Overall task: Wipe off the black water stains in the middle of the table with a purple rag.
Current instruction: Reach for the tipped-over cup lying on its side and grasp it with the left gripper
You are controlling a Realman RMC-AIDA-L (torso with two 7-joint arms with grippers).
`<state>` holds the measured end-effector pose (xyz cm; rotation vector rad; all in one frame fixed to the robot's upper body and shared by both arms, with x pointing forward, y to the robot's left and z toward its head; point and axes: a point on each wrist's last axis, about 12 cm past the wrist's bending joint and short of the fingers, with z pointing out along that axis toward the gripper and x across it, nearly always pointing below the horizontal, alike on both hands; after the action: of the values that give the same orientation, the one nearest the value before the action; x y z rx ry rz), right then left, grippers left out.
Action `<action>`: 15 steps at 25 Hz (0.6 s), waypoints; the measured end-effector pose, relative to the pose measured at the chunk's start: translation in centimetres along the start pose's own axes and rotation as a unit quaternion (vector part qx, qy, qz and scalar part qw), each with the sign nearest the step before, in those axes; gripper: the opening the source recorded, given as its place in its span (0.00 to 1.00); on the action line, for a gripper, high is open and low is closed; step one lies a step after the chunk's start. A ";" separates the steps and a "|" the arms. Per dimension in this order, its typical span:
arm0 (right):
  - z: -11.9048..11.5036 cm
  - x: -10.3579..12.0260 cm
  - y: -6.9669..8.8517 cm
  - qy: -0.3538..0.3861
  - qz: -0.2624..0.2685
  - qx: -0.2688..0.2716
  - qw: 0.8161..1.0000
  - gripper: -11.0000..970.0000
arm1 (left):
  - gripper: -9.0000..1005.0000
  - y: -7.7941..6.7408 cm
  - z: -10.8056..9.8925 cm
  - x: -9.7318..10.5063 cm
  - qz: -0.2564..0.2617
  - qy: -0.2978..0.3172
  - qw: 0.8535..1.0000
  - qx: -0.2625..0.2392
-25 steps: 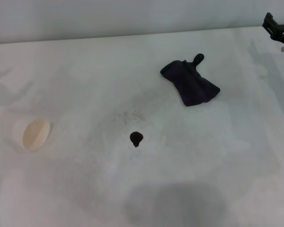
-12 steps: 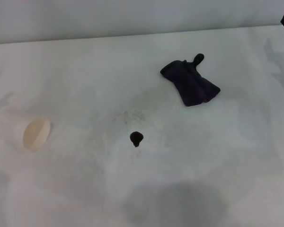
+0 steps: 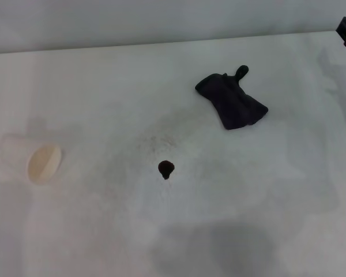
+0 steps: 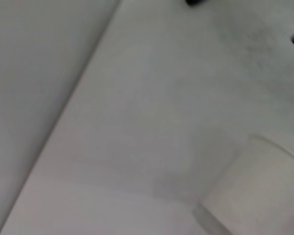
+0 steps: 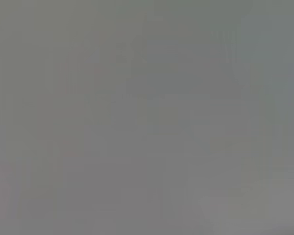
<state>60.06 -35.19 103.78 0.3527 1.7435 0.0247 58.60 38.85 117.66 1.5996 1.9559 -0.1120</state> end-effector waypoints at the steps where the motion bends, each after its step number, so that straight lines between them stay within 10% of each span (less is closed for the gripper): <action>1: 0.0 0.1 0.1 0.002 0.000 -0.002 1.000 0.85 | 0.87 0.0 -0.2 -0.1 0.013 0.006 1.000 0.006; 15: -0.2 0.5 0.1 0.008 0.008 0.001 1.000 0.85 | 0.87 0.2 1.7 -4.5 0.189 0.000 0.979 0.074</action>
<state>59.76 -34.96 103.34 0.3697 1.7572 0.0377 59.87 34.32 118.53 2.0387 1.6392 -0.1045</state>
